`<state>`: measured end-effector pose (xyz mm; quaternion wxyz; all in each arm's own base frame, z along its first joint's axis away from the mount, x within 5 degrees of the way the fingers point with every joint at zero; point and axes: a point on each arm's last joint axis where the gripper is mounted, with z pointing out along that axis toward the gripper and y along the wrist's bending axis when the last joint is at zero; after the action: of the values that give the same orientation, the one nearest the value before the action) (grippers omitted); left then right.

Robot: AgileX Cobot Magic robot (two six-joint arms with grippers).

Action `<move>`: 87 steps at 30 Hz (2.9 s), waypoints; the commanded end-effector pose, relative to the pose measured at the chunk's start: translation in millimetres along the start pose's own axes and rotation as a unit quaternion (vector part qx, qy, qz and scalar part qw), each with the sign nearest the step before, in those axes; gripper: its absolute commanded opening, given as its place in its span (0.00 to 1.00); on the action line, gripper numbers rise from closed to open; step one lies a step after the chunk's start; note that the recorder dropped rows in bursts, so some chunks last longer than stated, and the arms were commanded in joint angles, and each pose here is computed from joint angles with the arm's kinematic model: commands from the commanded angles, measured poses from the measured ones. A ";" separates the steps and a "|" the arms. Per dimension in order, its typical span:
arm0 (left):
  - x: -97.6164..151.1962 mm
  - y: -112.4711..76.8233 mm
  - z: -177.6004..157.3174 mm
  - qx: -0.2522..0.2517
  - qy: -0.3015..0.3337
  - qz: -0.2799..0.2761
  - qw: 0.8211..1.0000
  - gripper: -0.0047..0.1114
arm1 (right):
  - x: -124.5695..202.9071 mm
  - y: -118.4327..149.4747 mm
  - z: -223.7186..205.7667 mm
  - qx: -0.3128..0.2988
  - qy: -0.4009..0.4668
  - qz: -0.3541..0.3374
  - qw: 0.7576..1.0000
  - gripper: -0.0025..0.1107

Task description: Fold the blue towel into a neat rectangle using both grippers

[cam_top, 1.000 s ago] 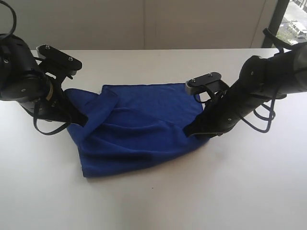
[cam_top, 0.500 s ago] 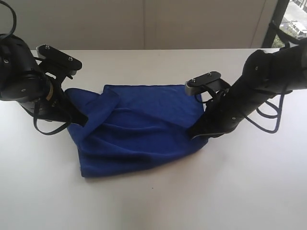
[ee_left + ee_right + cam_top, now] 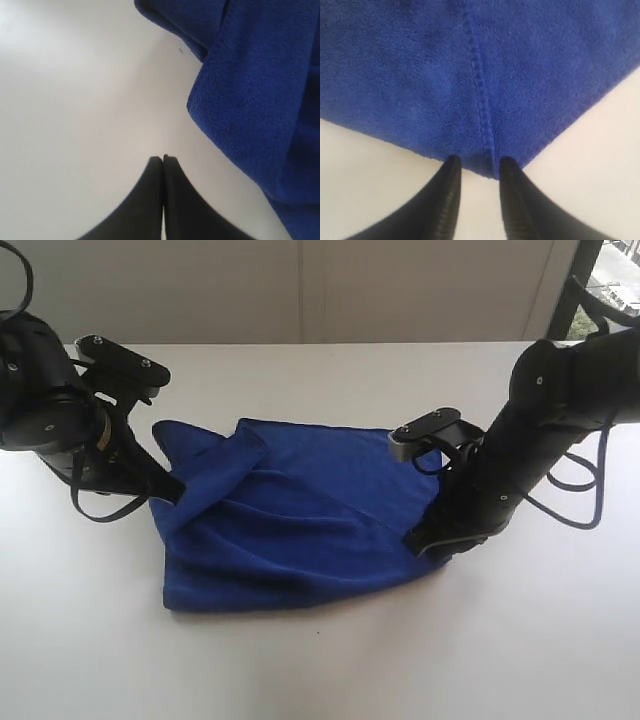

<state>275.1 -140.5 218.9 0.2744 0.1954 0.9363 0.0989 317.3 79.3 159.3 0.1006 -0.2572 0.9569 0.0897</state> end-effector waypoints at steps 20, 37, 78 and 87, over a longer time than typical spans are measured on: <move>-101.2 -11.8 35.3 0.062 -0.101 -0.035 0.992 0.04 | -3.0 -3.5 -1.5 0.019 -0.019 0.042 0.999 0.45; -119.8 -4.9 69.9 0.212 -0.074 0.014 0.974 0.12 | -5.8 -5.2 -1.7 0.028 -0.035 0.040 0.998 0.45; -114.5 -30.8 122.7 0.212 -0.089 -0.016 0.973 0.33 | -6.2 -5.4 -1.7 0.029 -0.037 0.040 0.998 0.45; -116.0 -29.6 118.7 0.212 -0.092 -0.016 0.973 0.04 | -6.1 -5.3 -1.7 0.029 -0.036 0.040 0.998 0.45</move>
<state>422.1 -205.4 160.4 0.3108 0.2433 0.9110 -0.1199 324.9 77.8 160.0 0.1353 -0.2131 0.9645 0.0773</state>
